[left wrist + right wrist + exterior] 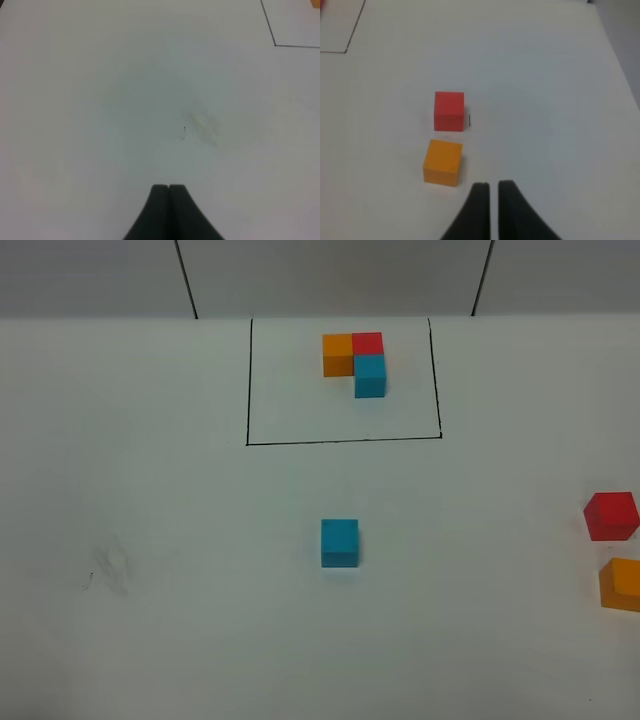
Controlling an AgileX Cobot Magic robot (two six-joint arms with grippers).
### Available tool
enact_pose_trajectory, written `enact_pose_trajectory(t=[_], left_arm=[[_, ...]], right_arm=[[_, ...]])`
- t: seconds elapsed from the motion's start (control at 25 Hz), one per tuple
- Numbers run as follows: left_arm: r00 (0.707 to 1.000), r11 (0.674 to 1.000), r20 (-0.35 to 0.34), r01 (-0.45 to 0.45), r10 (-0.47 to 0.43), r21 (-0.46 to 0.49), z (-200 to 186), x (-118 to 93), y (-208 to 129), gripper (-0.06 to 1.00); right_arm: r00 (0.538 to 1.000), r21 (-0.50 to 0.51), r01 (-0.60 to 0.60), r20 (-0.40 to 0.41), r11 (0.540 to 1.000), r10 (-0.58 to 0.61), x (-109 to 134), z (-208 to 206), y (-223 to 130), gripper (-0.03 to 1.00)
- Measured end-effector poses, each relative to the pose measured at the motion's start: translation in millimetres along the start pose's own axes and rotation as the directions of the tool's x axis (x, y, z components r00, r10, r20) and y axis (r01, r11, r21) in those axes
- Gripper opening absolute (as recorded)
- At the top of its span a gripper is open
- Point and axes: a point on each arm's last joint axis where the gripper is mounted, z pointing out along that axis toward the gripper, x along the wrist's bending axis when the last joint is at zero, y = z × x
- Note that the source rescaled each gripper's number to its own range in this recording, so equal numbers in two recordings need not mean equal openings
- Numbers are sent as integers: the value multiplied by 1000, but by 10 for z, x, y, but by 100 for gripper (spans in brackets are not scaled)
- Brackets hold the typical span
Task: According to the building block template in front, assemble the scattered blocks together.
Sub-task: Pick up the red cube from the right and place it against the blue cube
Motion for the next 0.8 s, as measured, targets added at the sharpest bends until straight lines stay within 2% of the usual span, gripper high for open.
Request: enact_pose_trajectory(t=[0.8], left_arm=[[1000, 1000, 2, 0, 0, 0, 0, -1, 0, 0]], right_arm=[[1000, 0, 0, 0, 1000, 0, 0, 0, 0, 0]])
